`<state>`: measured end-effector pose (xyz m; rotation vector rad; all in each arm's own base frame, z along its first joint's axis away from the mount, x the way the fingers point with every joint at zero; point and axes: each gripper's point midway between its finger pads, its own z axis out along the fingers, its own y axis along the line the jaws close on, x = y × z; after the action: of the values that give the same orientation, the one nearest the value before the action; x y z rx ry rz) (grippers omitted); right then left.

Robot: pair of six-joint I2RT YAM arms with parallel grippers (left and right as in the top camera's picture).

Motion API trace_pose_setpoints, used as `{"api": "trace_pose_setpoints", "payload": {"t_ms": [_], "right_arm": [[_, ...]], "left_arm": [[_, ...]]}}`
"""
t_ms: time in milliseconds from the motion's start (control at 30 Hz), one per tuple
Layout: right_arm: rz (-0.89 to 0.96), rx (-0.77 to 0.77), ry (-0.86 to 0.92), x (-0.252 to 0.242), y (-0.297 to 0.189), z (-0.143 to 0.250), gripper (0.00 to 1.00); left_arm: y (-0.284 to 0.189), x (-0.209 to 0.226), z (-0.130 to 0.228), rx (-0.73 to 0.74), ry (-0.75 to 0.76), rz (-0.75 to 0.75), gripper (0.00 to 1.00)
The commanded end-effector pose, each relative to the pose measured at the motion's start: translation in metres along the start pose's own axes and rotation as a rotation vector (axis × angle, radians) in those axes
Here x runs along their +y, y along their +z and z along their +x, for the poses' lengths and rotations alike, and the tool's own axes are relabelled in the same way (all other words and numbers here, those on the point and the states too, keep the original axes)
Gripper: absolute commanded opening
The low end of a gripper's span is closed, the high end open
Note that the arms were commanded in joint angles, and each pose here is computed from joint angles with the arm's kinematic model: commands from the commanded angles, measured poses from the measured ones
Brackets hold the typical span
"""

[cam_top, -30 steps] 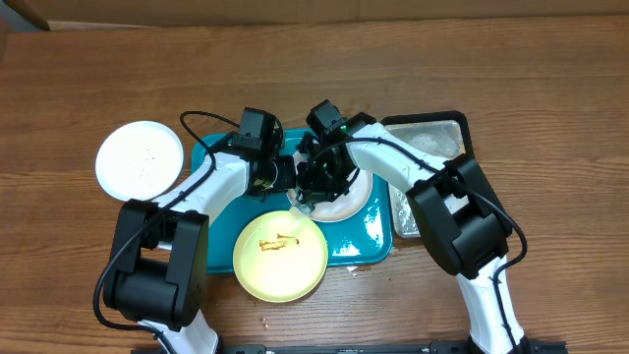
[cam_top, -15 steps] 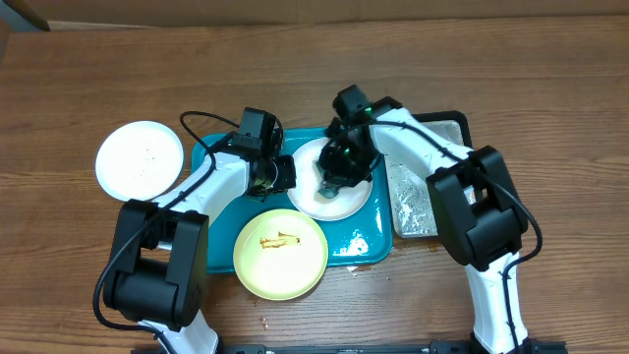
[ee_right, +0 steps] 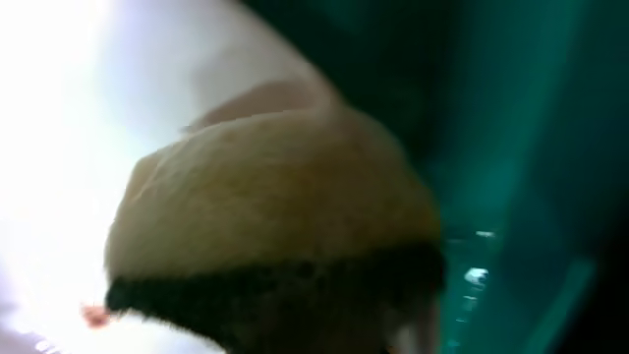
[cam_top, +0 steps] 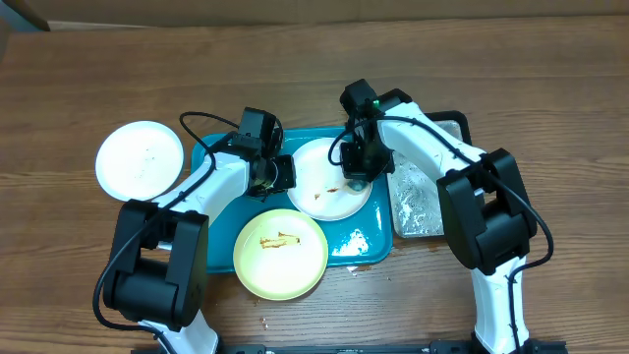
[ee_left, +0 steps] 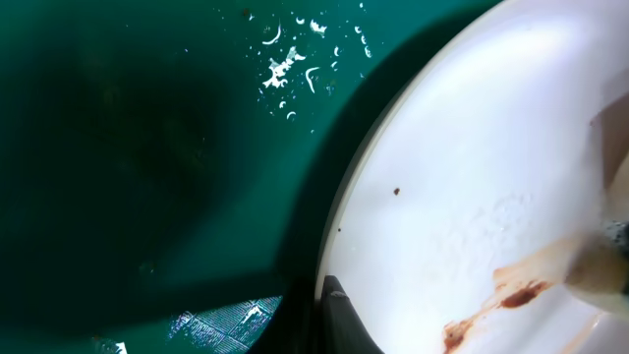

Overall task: Clean dirty plates on tray and stack at the side
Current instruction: 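Scrub the sauce smear on the white plate with the sponge, right gripper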

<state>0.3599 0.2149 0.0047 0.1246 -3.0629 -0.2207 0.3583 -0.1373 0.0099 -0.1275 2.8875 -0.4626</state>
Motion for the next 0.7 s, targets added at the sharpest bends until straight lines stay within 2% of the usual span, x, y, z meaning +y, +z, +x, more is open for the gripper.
{"api": "trace_pose_setpoints", "payload": {"t_ms": [0, 333, 667], "right_arm": [[0.293, 0.019, 0.044, -0.061, 0.031, 0.005, 0.04], [0.400, 0.002, 0.080, -0.079, 0.025, 0.006, 0.04], [0.399, 0.013, 0.054, -0.078, 0.024, 0.008, 0.04]], "left_arm": [[-0.003, -0.010, -0.004, -0.004, 0.007, 0.029, 0.04], [-0.003, -0.009, -0.004, -0.004, 0.007, 0.029, 0.04], [-0.003, -0.001, -0.006, -0.016, -0.024, -0.021, 0.04]]}}
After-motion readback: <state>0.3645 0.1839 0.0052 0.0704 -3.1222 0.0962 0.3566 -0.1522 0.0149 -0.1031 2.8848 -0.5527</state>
